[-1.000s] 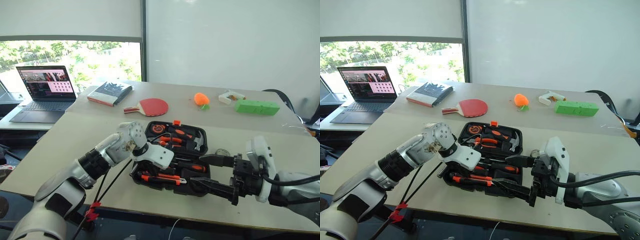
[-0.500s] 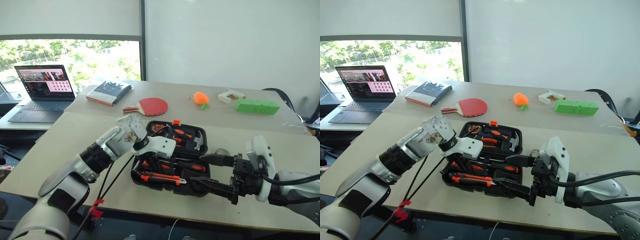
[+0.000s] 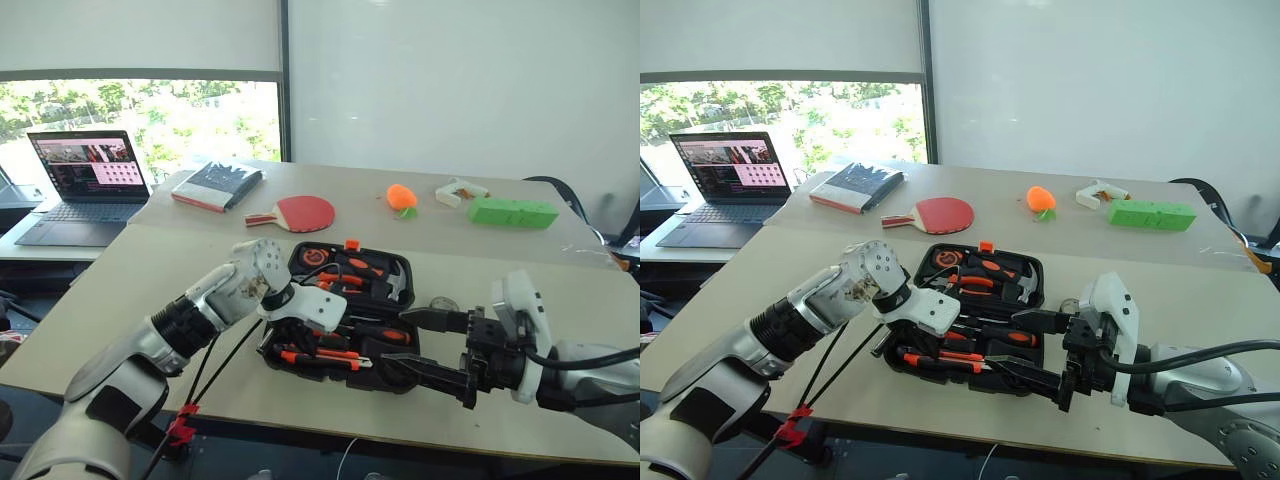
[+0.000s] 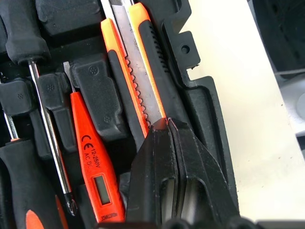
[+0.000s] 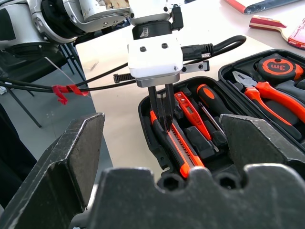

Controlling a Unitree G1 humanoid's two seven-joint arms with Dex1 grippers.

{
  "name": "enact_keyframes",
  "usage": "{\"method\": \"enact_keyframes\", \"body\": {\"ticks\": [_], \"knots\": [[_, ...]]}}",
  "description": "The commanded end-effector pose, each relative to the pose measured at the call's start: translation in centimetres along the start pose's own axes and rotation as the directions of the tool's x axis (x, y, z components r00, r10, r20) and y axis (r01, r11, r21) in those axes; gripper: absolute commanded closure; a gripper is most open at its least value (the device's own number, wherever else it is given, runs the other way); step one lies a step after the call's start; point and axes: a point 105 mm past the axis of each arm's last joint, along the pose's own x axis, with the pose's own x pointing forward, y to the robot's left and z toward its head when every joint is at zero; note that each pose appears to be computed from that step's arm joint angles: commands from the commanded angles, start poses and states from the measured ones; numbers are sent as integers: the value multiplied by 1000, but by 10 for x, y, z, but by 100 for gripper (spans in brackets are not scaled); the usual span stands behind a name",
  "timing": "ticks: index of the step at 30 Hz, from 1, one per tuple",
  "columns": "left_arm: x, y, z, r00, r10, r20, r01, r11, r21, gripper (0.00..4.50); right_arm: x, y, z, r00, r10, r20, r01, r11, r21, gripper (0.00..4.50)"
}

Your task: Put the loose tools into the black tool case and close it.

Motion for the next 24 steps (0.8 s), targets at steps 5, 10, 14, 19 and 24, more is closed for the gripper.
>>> {"method": "enact_keyframes", "body": {"ticks": [5,10,14,19,24], "knots": [[18,-8,-12,996,-41,-82,45,998,45,444,0,2,7,999,-4,31,5,999,-36,0],[22,-11,-11,995,-57,-85,63,995,71,444,1,2,6,999,-8,36,9,1000,-28,0],[23,-12,-10,995,-63,-76,69,995,72,444,2,3,5,999,-8,36,9,1000,-22,0],[12,-8,-16,995,-45,-85,49,998,45,444,2,2,5,999,-6,35,6,1000,-16,0],[6,-25,-41,981,-96,-168,103,994,31,444,2,0,5,999,-3,36,3,1000,-20,0]]}}
